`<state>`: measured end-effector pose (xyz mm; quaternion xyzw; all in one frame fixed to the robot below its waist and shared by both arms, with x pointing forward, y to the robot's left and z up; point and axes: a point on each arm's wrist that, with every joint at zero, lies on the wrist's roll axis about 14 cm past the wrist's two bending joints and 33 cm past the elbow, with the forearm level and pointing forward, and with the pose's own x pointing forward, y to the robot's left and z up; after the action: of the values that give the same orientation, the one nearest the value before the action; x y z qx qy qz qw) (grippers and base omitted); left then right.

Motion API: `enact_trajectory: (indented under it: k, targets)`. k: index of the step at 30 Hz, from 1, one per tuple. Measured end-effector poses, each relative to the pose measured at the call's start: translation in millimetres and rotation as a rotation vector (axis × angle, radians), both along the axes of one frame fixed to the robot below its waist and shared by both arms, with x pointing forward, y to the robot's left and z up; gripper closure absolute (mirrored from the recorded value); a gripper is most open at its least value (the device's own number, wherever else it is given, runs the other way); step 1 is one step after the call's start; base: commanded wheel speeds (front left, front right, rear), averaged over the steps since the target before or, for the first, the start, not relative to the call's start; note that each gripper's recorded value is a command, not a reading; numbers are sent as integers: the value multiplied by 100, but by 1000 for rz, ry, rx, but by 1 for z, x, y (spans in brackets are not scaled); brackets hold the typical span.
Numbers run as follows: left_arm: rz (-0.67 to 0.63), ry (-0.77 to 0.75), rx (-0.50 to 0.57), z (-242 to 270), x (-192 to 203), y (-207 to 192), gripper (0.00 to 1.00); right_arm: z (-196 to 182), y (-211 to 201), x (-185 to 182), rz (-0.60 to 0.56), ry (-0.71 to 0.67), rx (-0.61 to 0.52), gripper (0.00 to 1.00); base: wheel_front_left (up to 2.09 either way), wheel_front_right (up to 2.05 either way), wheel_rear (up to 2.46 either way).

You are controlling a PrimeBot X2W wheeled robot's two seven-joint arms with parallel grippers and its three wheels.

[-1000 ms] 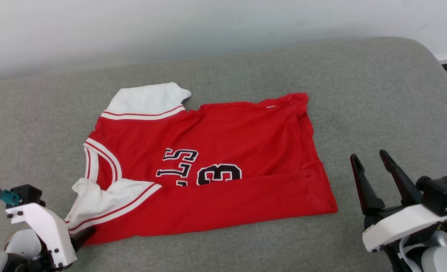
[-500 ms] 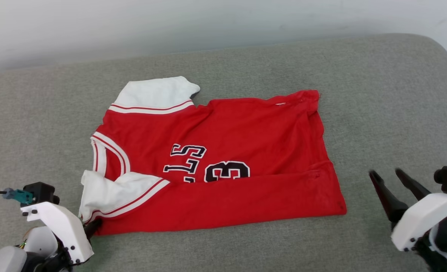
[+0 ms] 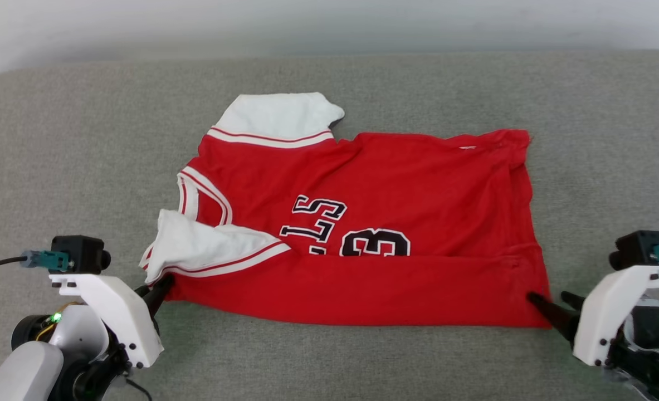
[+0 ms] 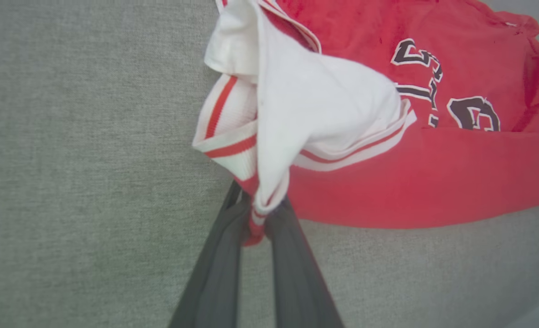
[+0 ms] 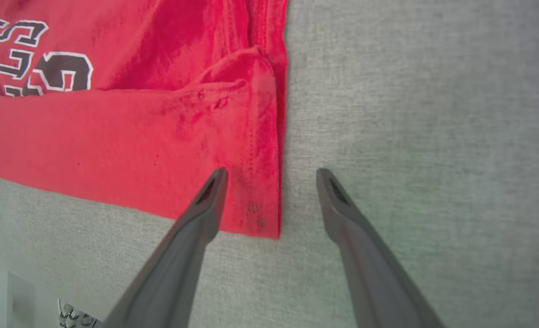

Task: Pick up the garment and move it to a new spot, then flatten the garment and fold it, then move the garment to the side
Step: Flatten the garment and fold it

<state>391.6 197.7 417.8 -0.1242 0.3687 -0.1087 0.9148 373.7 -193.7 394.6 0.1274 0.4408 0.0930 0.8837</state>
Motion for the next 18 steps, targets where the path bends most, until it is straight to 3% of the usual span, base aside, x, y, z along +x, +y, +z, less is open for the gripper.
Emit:
enact_trajectory:
  k: [7, 8, 10, 18]
  targets:
    - [8, 11, 4, -5, -1, 1, 100, -28, 31, 11, 65, 96, 53, 0, 0, 0, 0]
    - [10, 13, 4, -6, -1, 2, 100, -29, 34, 12, 69, 101, 60, 18, 0, 0, 0]
    - [11, 18, 3, -8, -2, 2, 100, -32, 35, 13, 79, 110, 60, 100, 0, 0, 0]
    - [9, 19, -3, -6, -8, -1, 100, -19, 41, 14, 107, 53, 66, 100, 0, 0, 0]
